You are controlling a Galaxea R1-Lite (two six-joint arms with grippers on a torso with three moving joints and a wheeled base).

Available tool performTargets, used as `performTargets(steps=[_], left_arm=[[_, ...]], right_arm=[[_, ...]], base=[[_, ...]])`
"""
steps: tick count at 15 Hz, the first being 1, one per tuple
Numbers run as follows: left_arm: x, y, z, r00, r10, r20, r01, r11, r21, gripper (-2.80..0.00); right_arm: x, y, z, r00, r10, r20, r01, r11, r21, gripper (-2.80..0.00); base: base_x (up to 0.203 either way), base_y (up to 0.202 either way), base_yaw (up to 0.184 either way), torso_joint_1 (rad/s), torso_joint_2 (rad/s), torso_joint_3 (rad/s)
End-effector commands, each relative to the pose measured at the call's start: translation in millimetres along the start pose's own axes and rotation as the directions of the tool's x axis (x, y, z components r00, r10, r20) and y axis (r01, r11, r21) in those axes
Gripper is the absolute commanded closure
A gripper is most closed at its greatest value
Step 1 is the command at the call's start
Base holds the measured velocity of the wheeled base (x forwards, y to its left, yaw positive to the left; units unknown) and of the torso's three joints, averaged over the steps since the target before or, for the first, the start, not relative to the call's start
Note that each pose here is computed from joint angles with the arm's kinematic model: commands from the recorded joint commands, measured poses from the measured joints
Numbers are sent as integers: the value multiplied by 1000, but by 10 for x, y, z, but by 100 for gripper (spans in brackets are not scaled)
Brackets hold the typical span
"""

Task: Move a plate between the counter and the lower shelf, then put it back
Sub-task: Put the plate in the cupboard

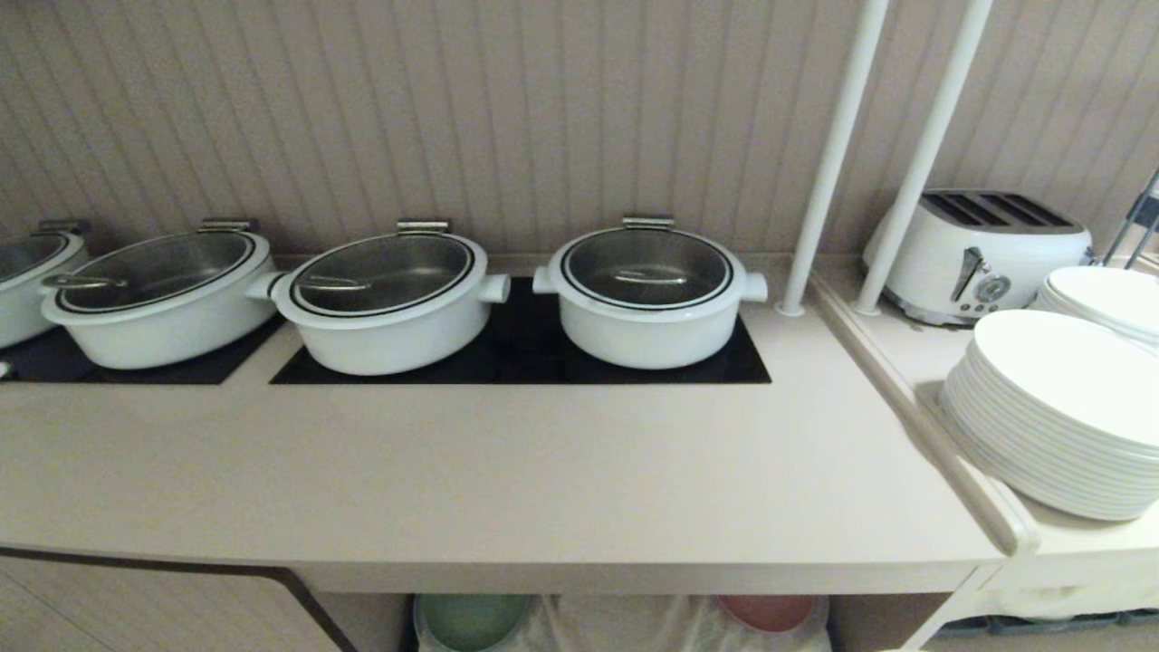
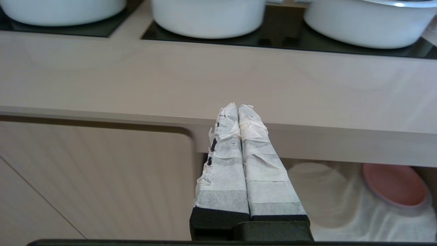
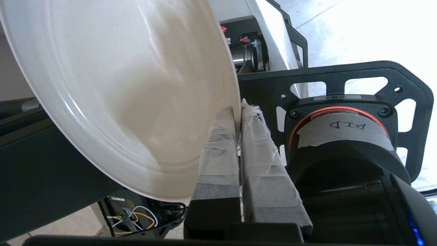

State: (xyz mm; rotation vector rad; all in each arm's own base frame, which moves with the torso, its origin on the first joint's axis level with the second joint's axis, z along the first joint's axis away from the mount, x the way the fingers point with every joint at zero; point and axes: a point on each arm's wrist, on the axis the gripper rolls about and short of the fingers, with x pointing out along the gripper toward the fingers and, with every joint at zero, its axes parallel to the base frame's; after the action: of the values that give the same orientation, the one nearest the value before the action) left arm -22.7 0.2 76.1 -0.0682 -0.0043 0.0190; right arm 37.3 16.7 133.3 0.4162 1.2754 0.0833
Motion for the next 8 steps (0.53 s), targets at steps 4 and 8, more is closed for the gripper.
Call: performTargets(steps=[4, 8], left_arm=[[0, 0, 1, 1000, 1, 1, -1, 1000, -1, 0], [0, 0, 1, 1000, 1, 1, -1, 1000, -2, 0]], right_arm=[[-3, 3, 2, 1000, 1, -3, -1, 1000, 2, 0], [-13, 2, -3, 1000, 7, 4, -7, 1000, 2, 0]], base=[[0, -120, 0, 1, 0, 4], [0, 0, 0, 0, 0, 0]])
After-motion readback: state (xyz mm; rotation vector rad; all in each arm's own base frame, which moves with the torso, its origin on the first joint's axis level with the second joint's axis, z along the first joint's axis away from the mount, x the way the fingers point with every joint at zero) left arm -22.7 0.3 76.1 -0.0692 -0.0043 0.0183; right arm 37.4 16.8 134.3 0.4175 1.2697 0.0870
